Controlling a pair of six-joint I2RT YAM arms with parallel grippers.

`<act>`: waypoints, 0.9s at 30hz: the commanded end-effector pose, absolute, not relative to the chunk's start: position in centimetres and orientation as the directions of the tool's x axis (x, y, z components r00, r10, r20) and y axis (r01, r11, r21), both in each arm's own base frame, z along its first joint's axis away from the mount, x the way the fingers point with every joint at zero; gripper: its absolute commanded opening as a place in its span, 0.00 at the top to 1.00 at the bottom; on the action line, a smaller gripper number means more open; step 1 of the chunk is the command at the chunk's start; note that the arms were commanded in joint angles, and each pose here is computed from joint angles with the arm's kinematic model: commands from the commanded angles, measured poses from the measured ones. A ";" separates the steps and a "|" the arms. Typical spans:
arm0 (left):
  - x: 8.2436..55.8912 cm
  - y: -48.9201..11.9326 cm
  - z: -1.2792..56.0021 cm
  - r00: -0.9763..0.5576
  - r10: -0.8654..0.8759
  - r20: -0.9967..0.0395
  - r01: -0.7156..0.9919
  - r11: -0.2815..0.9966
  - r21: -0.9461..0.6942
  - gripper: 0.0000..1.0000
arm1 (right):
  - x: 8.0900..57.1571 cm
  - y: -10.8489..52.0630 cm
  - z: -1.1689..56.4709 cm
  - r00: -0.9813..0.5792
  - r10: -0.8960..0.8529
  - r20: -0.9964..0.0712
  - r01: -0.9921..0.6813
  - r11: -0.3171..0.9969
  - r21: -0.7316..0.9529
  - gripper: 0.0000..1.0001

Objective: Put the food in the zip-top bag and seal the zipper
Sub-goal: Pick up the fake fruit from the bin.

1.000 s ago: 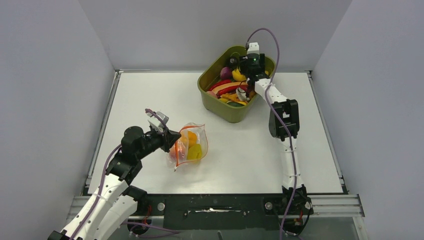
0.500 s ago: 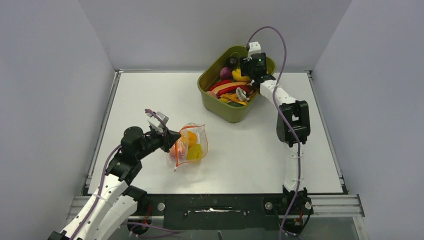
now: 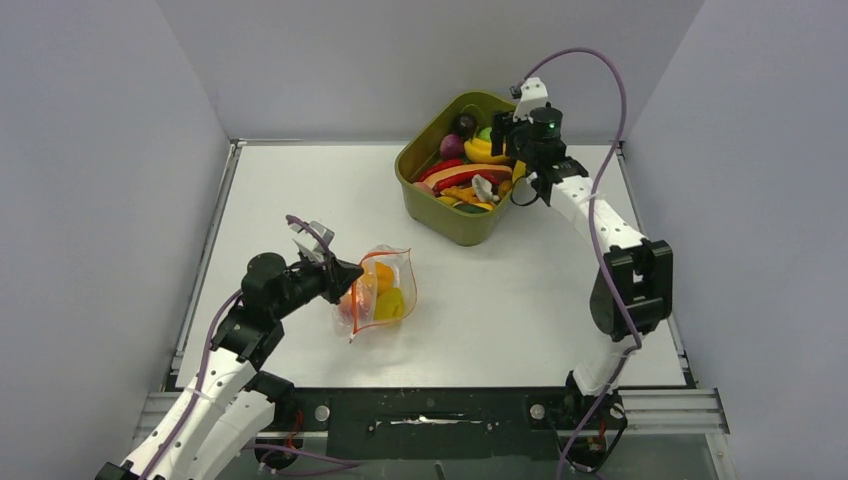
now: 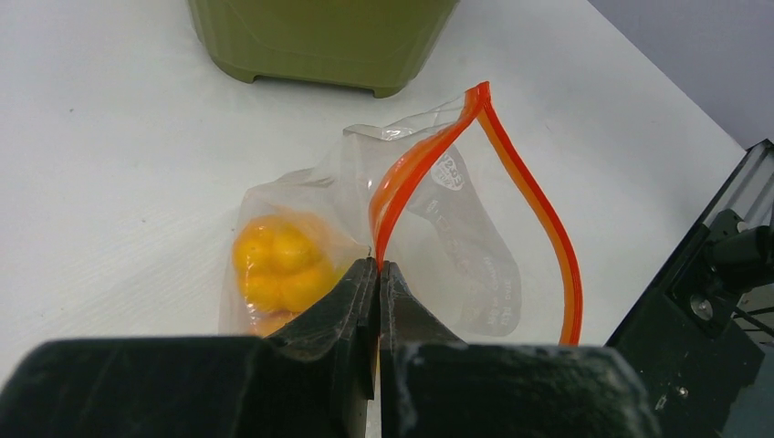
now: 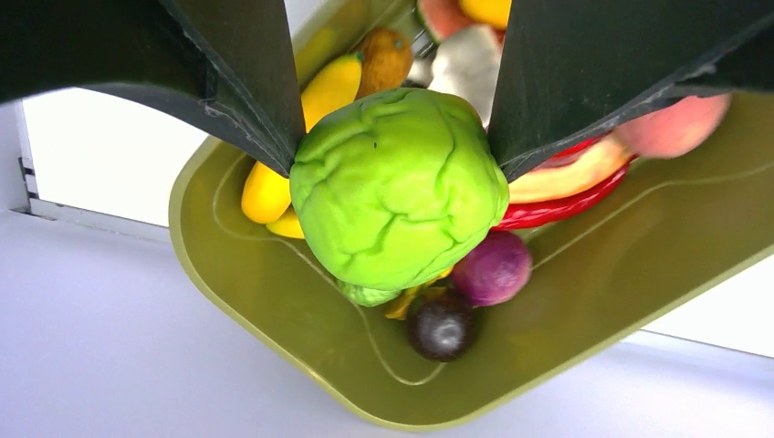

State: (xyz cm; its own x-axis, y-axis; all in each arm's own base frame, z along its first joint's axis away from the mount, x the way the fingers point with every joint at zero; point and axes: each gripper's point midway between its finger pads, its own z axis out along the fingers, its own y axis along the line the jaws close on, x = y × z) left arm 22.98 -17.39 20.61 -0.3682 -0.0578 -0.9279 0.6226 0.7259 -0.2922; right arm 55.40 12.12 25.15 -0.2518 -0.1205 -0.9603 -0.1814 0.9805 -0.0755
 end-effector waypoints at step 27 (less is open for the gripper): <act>25.3 -18.7 26.6 -0.385 -0.286 -0.878 0.554 0.689 -0.467 1.00 | 28.1 28.5 31.0 -0.237 0.050 -0.970 -0.787 0.575 0.222 0.55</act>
